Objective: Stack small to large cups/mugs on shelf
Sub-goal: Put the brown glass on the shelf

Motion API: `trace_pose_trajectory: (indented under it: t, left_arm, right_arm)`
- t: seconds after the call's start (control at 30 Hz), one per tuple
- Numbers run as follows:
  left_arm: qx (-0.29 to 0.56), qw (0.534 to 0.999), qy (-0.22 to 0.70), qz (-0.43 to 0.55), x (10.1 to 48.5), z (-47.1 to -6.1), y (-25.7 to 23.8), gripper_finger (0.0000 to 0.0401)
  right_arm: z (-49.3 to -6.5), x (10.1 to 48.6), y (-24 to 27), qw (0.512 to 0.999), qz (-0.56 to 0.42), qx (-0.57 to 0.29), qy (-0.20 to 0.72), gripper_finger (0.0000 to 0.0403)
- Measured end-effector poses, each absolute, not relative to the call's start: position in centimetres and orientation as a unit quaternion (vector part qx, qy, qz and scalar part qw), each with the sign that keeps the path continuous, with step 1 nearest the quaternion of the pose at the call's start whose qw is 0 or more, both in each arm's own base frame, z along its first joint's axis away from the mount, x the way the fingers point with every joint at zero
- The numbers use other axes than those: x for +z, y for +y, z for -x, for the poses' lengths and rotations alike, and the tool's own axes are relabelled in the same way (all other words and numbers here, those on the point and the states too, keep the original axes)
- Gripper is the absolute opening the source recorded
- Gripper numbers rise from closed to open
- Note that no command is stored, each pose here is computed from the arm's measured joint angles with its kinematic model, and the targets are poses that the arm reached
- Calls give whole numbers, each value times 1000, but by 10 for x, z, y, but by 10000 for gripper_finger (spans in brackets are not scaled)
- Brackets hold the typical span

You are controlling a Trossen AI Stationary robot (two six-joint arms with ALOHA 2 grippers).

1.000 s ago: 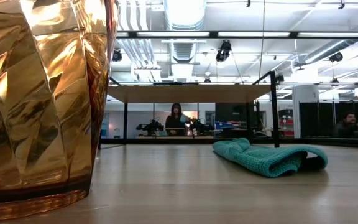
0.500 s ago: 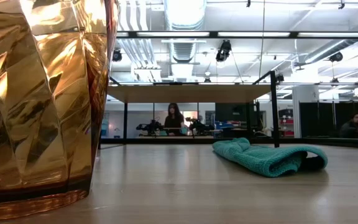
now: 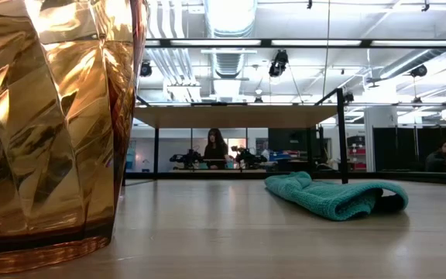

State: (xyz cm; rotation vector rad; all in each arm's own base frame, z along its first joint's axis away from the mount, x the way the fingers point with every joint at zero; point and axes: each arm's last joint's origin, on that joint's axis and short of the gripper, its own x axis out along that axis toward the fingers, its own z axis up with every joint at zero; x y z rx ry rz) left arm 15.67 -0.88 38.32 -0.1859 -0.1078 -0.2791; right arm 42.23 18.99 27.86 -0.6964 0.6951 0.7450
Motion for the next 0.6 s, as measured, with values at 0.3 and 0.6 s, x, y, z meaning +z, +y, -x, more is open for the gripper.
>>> trace_pose_trajectory:
  t: [0.3, 0.6]
  left_arm:
    - [-139, 984, -50, 98, 382, -160, -9, 86]
    - [-140, 980, -37, 134, 380, -164, -9, 86]
  right_arm:
    - [-428, 266, 217, 794, 360, 381, 307, 134]
    - [-432, 258, 223, 792, 364, 381, 310, 132]
